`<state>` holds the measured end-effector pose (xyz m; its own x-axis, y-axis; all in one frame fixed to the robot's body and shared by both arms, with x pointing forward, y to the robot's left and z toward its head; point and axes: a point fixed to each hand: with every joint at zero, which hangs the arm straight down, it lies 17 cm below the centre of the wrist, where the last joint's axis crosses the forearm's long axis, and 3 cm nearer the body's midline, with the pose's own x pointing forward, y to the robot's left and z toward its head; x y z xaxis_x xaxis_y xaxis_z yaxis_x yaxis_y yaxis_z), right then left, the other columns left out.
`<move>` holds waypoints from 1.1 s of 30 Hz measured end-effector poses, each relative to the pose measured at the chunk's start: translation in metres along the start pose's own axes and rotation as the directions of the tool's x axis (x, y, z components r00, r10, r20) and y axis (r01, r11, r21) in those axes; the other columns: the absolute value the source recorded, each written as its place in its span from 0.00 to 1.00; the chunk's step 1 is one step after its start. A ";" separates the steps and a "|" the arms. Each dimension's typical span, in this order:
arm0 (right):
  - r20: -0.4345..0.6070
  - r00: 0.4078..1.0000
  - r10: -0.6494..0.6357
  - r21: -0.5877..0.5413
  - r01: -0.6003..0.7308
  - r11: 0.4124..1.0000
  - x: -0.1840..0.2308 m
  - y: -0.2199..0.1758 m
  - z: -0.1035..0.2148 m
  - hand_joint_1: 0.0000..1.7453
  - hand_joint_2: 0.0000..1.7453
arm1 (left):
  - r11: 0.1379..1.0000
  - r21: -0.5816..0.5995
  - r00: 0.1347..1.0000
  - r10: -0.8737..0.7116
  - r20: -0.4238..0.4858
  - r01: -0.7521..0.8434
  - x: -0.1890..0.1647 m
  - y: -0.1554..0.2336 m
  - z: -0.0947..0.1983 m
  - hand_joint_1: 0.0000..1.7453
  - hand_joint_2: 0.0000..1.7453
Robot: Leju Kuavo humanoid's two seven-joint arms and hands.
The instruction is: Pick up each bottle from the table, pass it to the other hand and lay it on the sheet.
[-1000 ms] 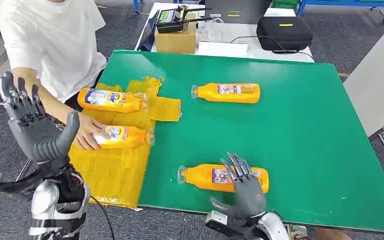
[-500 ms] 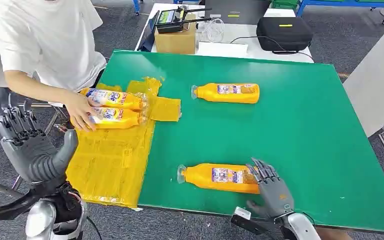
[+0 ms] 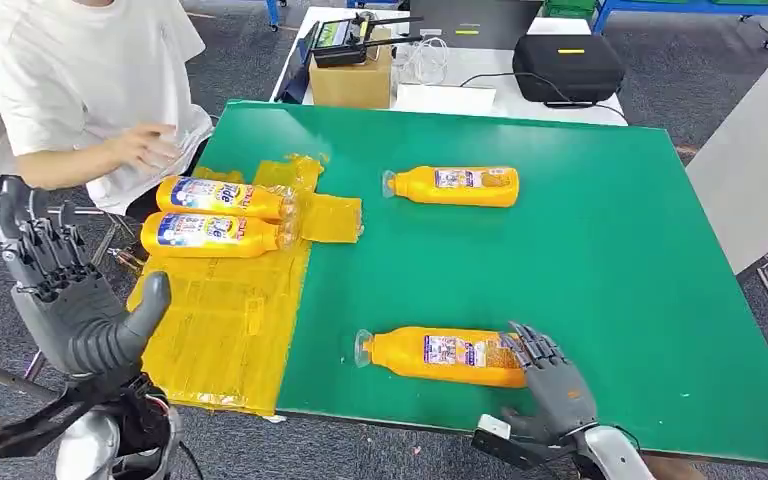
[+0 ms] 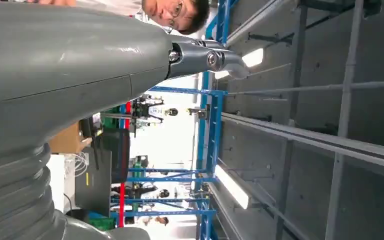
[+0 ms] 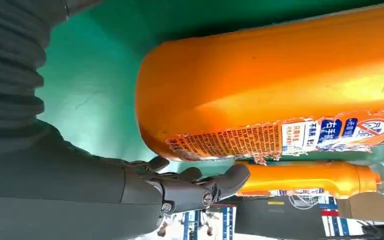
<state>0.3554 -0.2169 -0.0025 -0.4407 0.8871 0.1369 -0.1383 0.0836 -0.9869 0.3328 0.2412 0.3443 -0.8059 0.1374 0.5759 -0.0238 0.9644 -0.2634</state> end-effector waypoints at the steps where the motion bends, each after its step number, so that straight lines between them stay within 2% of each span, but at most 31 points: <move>1: -0.003 1.000 0.001 0.002 -0.001 1.000 -0.001 0.000 -0.001 0.00 1.00 | 1.000 -0.001 1.000 -0.001 0.000 0.001 0.000 0.000 0.000 0.00 1.00; 7: -0.007 0.999 -0.035 -0.011 0.034 0.999 -0.005 -0.005 -0.023 0.00 1.00 | 1.000 -0.012 1.000 -0.002 0.003 0.002 -0.001 -0.004 -0.002 0.00 1.00; 12: -0.020 0.997 -0.070 0.059 0.072 0.996 -0.005 0.012 -0.046 0.00 1.00 | 0.999 -0.005 0.999 -0.050 0.000 0.050 -0.007 -0.003 -0.006 0.00 1.00; 19: -0.010 1.000 -0.017 0.077 0.017 0.997 -0.010 0.012 -0.074 0.00 1.00 | 0.998 -0.019 0.998 -0.055 -0.004 0.055 -0.013 -0.005 -0.007 0.00 1.00; 25: 0.034 0.999 -0.009 0.135 0.004 0.991 -0.009 0.021 -0.096 0.00 1.00 | 1.000 0.018 0.997 0.025 -0.068 -0.023 -0.030 -0.008 -0.003 0.00 1.00; 26: 0.037 0.999 -0.013 0.146 0.007 0.989 -0.008 0.023 -0.098 0.14 1.00 | 0.999 0.021 0.996 0.038 -0.077 -0.037 -0.032 -0.008 -0.002 0.00 1.00; 27: 0.041 0.999 -0.017 0.156 0.011 0.988 -0.007 0.026 -0.099 0.97 1.00 | 0.999 0.021 0.996 0.043 -0.081 -0.042 -0.033 -0.009 -0.001 0.00 1.00; 29: 0.042 0.999 -0.026 0.187 0.018 0.982 -0.007 0.031 -0.100 1.00 1.00 | 0.999 0.023 0.995 0.051 -0.091 -0.049 -0.035 -0.010 0.001 0.00 1.00; 33: 0.042 0.998 -0.039 0.341 0.022 0.940 -0.022 0.046 -0.101 1.00 1.00 | 0.998 0.024 0.992 0.056 -0.114 -0.053 -0.042 -0.012 0.004 0.00 1.00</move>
<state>0.4480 -0.1870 -0.0594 -0.4719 0.8634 0.1783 -0.4421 -0.0568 -0.8951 0.3651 0.2230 0.3203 -0.7331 0.2160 0.6449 0.0052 0.9500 -0.3122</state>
